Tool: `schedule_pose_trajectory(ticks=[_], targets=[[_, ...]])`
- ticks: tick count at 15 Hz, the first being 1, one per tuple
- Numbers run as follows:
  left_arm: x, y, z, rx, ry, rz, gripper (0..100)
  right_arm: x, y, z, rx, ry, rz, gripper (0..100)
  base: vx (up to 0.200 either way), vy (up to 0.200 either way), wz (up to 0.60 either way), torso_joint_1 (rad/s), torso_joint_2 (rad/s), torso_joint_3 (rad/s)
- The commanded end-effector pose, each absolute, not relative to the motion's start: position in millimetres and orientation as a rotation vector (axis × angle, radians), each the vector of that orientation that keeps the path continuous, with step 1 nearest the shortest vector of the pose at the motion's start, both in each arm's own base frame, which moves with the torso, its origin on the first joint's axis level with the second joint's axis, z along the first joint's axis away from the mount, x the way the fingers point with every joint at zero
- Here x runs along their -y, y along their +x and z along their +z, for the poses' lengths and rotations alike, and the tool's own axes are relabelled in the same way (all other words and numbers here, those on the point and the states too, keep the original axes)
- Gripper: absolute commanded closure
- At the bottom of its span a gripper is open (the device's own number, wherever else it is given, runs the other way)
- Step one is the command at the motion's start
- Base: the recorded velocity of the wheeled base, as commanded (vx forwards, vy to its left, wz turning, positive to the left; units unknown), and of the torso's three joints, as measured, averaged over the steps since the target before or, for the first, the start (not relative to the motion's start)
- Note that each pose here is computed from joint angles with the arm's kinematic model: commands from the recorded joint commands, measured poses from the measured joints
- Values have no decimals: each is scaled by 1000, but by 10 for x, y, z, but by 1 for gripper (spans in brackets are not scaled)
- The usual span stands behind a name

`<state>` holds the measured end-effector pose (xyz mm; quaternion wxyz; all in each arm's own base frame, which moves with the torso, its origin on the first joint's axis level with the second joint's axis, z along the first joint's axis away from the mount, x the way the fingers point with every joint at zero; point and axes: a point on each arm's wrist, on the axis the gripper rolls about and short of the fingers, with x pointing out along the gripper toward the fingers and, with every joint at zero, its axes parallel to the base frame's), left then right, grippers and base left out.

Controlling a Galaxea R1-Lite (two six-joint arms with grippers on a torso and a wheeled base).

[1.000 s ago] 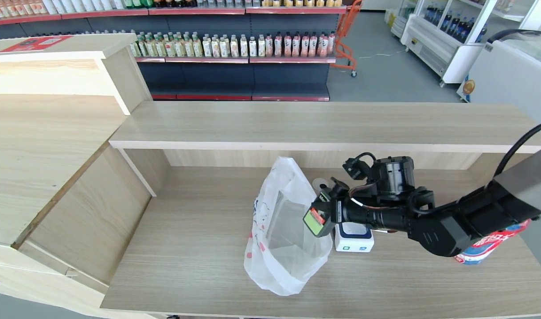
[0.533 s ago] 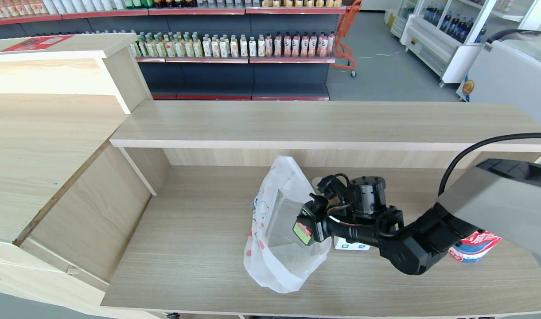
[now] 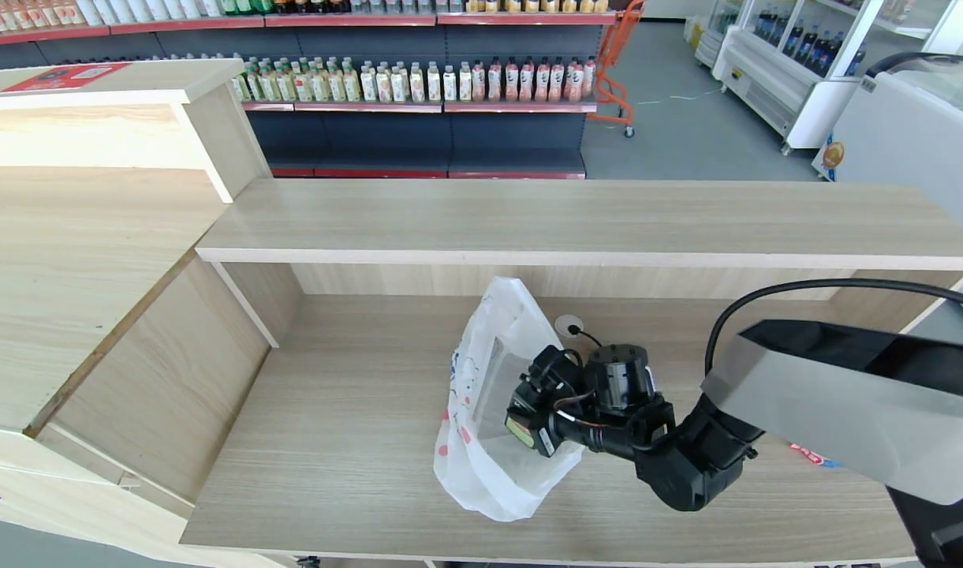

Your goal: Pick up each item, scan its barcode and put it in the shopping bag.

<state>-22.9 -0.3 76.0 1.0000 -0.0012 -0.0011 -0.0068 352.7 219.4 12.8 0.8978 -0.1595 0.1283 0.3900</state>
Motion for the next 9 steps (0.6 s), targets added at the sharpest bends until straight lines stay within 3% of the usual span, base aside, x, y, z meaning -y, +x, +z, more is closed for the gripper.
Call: schedule_pose_trajectory(ticks=[1, 2, 5, 9], targets=[[3, -229, 759, 2, -3, -14, 0, -2228, 3544, 27, -270, -359, 820, 100, 0, 0, 0, 0, 0, 0], [3, -229, 761, 3, -3, -14, 0, -2230, 3547, 64, -261, -351, 821, 0, 0, 0, 0, 0, 0, 0], [3, -229, 759, 2, -3, -14, 0, -2185, 3508, 247, -293, -209, 794, 0, 0, 0, 0, 0, 0, 0], [3, -229, 761, 3, -3, -14, 0, -2007, 3490, 749, -376, 127, 701, 0, 0, 0, 0, 0, 0, 0]])
